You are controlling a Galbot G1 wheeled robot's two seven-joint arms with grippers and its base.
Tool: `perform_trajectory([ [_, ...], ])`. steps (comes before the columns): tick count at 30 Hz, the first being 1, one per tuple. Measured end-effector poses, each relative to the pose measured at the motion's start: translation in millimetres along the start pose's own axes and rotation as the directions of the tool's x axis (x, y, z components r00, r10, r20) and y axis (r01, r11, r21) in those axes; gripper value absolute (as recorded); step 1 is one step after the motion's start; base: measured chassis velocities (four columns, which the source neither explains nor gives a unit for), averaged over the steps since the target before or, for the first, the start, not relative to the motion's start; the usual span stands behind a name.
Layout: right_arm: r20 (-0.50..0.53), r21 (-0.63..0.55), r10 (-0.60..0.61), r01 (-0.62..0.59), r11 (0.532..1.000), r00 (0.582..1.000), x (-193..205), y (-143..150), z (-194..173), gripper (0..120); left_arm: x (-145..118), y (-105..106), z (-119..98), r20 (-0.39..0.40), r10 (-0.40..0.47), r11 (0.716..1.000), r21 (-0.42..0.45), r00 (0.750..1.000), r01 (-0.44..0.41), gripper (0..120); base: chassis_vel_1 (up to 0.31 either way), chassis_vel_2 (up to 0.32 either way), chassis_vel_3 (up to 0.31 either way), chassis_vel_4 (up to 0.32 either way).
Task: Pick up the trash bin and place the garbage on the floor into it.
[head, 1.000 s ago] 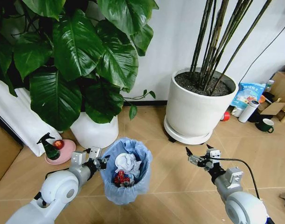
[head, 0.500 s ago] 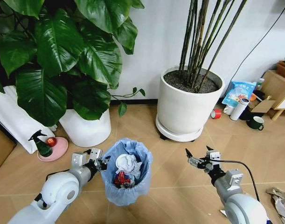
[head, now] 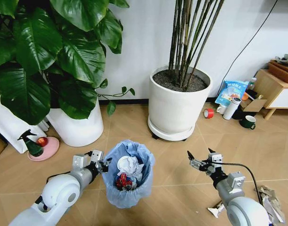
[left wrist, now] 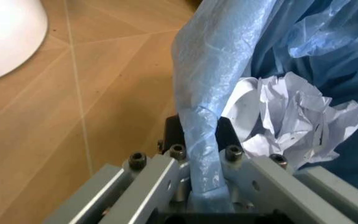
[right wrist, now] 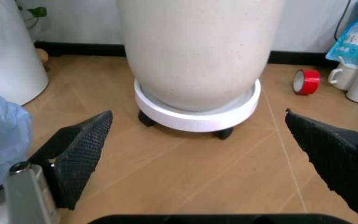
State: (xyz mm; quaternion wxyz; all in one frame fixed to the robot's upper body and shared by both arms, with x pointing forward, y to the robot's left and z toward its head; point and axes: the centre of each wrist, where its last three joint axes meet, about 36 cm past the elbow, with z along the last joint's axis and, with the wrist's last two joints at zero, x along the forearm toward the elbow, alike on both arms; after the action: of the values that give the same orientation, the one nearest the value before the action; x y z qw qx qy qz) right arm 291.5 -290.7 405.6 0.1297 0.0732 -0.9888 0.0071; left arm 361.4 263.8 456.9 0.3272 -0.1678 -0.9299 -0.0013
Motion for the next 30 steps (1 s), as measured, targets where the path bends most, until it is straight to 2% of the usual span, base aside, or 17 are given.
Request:
perform_trajectory([
  [30, -0.015, 0.004, -0.011, 0.011, 1.0, 1.0, 3.4, 2.0, 4.5, 100, -2.3, -0.9, 1.1, 0.001, 0.003, 1.0, 0.011, 1.0, -0.003, 0, -0.078, -0.154, 0.072, 0.151],
])
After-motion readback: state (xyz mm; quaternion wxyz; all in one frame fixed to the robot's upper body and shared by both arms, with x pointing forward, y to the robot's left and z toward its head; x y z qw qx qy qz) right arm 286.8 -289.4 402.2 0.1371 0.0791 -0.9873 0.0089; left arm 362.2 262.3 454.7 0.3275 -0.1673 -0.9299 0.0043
